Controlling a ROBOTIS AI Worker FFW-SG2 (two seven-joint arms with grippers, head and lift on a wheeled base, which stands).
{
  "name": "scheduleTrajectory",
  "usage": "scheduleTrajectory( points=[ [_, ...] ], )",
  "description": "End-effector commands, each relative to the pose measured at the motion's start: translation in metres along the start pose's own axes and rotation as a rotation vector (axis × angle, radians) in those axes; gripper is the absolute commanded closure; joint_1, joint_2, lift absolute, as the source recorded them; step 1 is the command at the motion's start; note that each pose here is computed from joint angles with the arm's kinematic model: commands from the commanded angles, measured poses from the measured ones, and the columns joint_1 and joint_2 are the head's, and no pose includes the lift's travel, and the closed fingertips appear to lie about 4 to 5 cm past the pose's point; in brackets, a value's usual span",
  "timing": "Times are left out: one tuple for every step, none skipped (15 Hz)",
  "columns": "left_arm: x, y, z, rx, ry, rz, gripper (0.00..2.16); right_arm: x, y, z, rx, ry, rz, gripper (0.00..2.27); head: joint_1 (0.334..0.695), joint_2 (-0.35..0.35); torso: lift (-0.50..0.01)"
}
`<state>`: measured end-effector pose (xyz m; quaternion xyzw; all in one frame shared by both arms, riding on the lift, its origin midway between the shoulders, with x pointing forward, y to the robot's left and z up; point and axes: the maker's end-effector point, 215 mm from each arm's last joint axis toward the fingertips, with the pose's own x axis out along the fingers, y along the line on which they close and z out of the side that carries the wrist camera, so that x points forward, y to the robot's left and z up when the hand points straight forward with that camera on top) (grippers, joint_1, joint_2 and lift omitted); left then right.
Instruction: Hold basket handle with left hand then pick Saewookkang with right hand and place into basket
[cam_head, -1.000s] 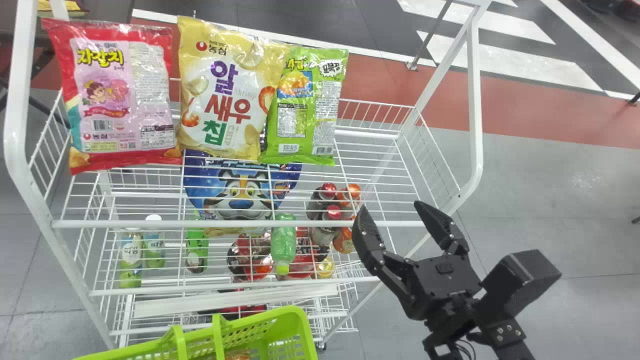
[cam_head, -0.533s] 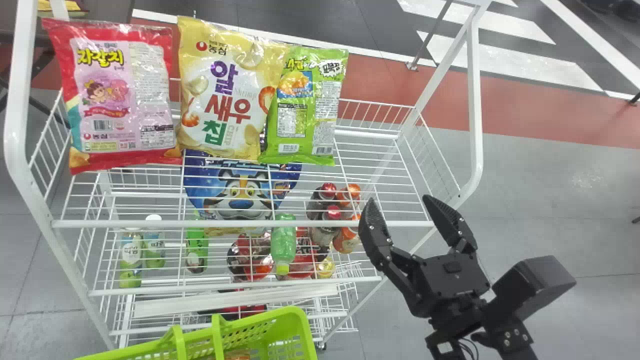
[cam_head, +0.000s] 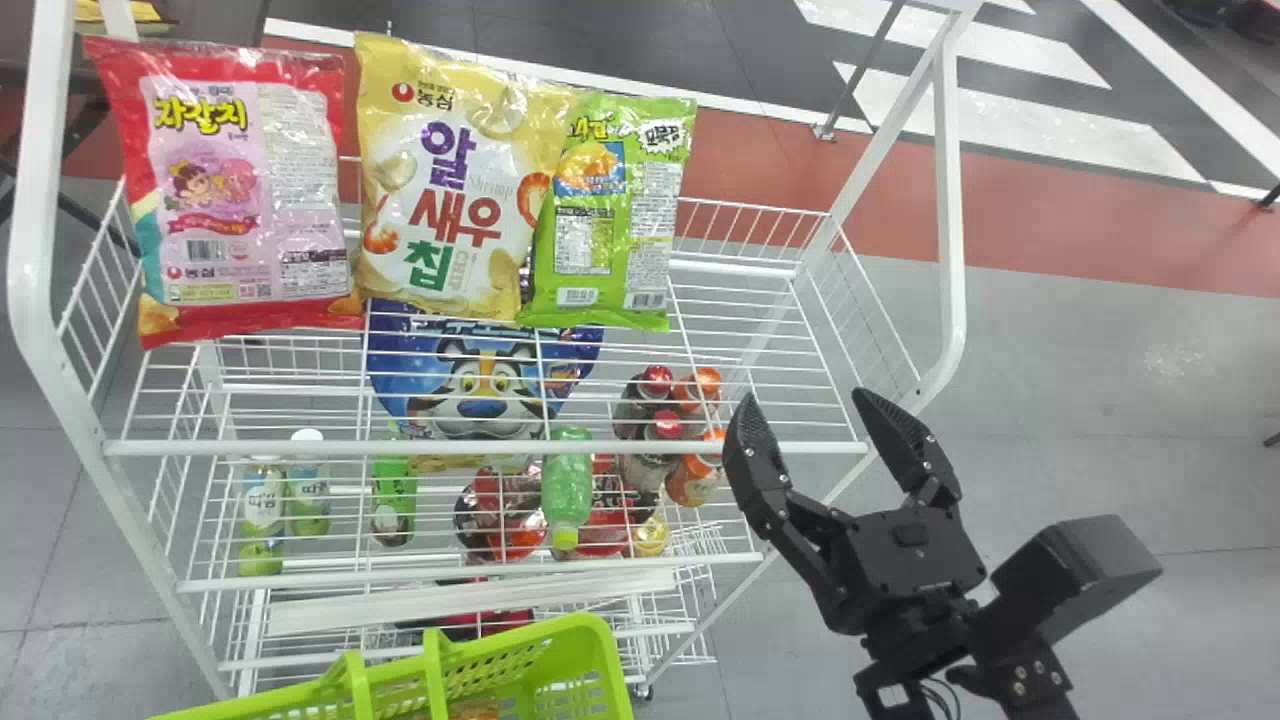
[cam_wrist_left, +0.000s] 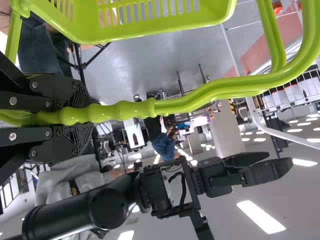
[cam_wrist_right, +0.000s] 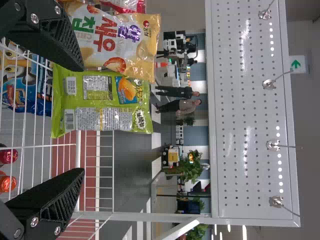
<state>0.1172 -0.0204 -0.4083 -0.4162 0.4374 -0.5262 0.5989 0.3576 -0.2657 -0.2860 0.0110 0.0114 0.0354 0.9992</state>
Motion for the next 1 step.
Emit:
scheduleTrajectory(
  points=[
    [0.0000,0.0000,0.0001,0.000,0.000,0.000,1.77,0.0000,-0.0023,0.0001,-0.001,0.000,-0.011,0.09,0.695,-0.350,-0.019]
  ],
)
